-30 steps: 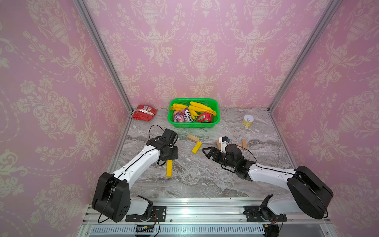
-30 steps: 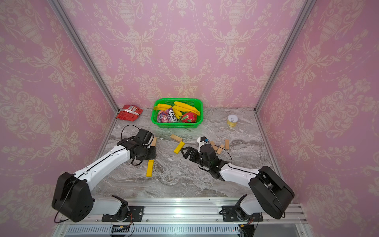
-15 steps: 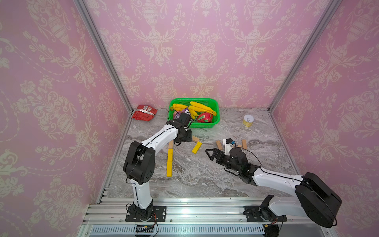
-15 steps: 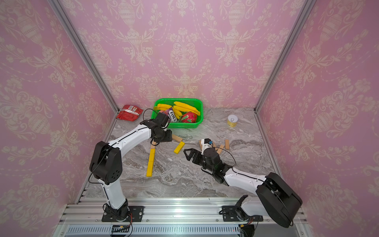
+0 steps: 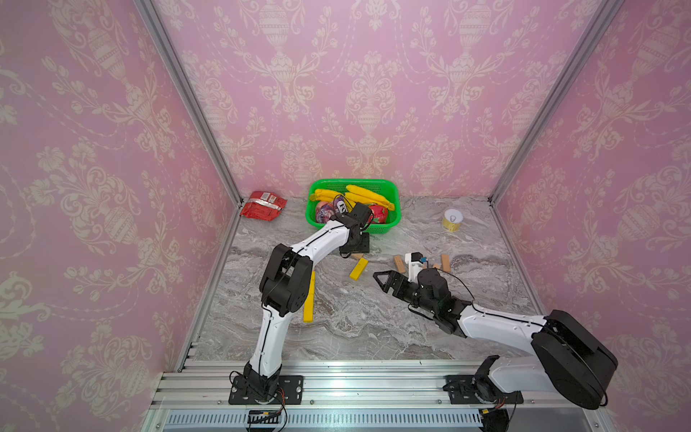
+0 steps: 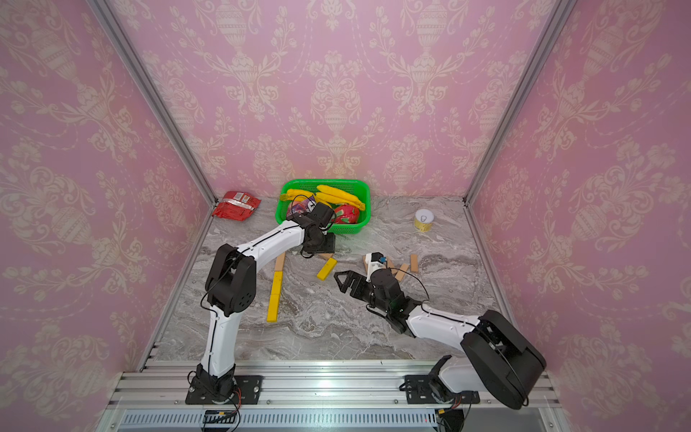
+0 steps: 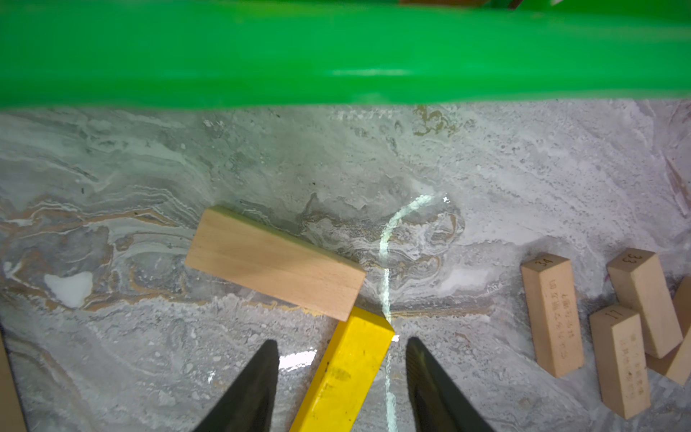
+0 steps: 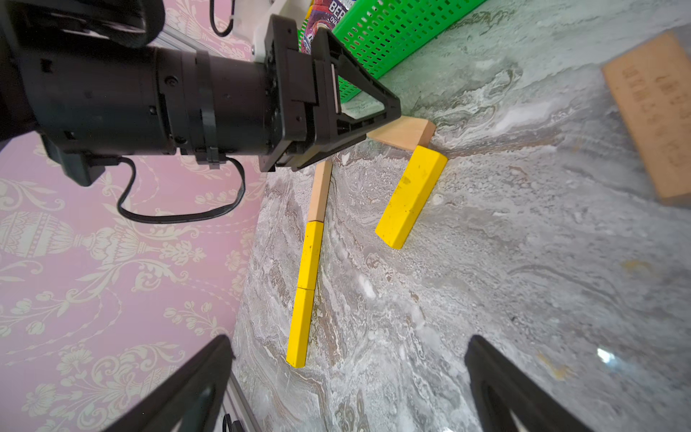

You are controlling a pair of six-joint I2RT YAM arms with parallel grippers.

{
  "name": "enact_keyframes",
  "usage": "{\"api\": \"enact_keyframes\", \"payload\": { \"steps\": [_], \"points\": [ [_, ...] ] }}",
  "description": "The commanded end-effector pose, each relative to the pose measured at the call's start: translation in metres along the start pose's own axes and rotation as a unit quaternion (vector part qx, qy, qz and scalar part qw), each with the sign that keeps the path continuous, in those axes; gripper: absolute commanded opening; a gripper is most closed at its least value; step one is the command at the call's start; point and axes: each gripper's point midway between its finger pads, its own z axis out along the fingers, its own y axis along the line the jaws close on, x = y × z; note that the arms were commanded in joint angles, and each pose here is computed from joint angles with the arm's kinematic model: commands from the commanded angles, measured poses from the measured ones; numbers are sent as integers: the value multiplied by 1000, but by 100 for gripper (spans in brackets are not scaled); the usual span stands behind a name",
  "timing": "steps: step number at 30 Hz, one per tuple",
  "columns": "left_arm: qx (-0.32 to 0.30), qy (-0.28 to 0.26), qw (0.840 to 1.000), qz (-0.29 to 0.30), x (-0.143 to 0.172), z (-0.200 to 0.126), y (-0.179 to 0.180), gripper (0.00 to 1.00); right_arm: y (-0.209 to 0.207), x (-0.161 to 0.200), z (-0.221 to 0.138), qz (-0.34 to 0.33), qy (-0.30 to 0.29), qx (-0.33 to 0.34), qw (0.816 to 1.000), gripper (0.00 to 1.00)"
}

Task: Assemble the letter k with building blocks
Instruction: Pick up the building block from the center of the board.

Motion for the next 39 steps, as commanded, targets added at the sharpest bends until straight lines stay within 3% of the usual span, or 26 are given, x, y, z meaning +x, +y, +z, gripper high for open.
{"api": "enact_keyframes", "payload": {
  "steps": [1, 6, 11, 27, 39],
  "points": [
    [-32, 24, 998, 53, 18, -3, 3, 58, 8, -7, 3, -12, -4, -16, 1000, 100],
    [-53, 45, 990, 120, 44, 4, 19, 60, 8, -8, -1, -7, -9, -27, 1000, 100],
    [-45, 50, 988, 142, 57, 2, 23, 59, 9, -8, -1, -3, -10, -31, 999, 100],
    [2, 60, 985, 160, 67, -5, 2, 58, 9, -9, -3, -5, -14, -33, 999, 100],
    [-26, 74, 984, 163, 70, 7, 6, 55, 8, -9, -6, -4, -18, -33, 999, 100]
  ]
}}
